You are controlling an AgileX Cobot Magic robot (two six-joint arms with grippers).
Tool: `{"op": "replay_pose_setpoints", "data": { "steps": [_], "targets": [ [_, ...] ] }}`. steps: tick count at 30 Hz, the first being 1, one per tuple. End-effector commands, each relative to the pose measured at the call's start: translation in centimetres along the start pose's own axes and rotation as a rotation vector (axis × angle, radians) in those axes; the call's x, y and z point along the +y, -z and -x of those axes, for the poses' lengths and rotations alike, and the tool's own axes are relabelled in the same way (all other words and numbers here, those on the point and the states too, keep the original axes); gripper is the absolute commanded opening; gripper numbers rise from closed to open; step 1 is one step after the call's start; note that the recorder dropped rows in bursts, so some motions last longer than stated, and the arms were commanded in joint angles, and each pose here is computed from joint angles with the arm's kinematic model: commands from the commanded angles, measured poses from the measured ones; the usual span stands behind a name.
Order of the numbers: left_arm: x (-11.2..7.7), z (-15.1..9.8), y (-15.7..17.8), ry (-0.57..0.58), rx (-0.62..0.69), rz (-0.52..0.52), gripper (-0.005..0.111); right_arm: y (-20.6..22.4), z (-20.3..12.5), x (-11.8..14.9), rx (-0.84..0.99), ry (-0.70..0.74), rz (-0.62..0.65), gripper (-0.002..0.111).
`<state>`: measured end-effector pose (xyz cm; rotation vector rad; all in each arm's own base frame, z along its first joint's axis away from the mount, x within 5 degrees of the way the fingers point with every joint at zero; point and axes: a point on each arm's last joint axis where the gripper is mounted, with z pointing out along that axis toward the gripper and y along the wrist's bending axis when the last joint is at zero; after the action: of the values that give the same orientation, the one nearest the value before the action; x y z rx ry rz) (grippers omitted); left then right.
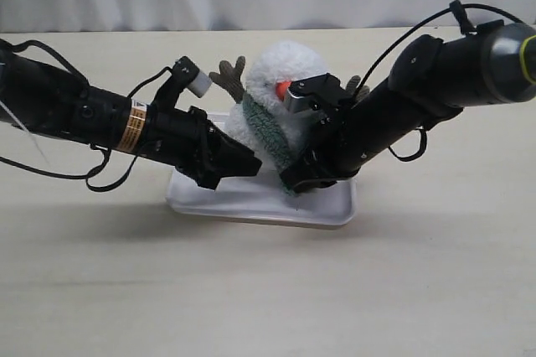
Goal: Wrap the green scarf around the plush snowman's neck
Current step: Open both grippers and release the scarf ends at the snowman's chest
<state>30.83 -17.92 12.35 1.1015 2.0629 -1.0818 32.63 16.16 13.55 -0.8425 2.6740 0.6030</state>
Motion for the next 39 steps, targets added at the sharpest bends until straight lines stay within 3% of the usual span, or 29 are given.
{"op": "replay_pose_setpoints", "data": {
  "steps": [1, 8, 17, 18, 24, 27, 39],
  "targets": [
    [0.1, 0.1, 1.1, 0.026, -0.041, -0.077, 0.028, 0.2, 0.0, -0.1, 0.009, 0.001, -0.024, 0.004],
    [1.0, 0.1, 2.1, 0.06, -0.08, -0.054, 0.028, -1.1, -1.6, -0.8, 0.029, -0.039, -0.061, 0.004],
    [1.3, 0.0, 2.1, 0.062, -0.068, -0.018, 0.028, -0.2, -0.4, -0.2, -0.008, -0.068, -0.022, 0.006],
    [1.3, 0.0, 2.1, 0.062, -0.068, -0.018, 0.028, 0.0, -0.4, -0.1, -0.012, -0.066, -0.023, 0.009],
    [1.3, 0.0, 2.1, 0.061, -0.067, -0.019, 0.028, 3.1, 0.4, 1.5, -0.044, -0.047, 0.014, 0.06],
    [1.3, 0.0, 2.1, 0.061, -0.067, -0.019, 0.028, 4.5, 0.2, 2.1, -0.013, -0.103, 0.018, 0.069],
    [1.3, 0.0, 2.1, 0.06, -0.066, -0.019, 0.028, 6.3, -3.4, 4.5, 0.415, -0.178, 0.22, 0.058]
  ]
}}
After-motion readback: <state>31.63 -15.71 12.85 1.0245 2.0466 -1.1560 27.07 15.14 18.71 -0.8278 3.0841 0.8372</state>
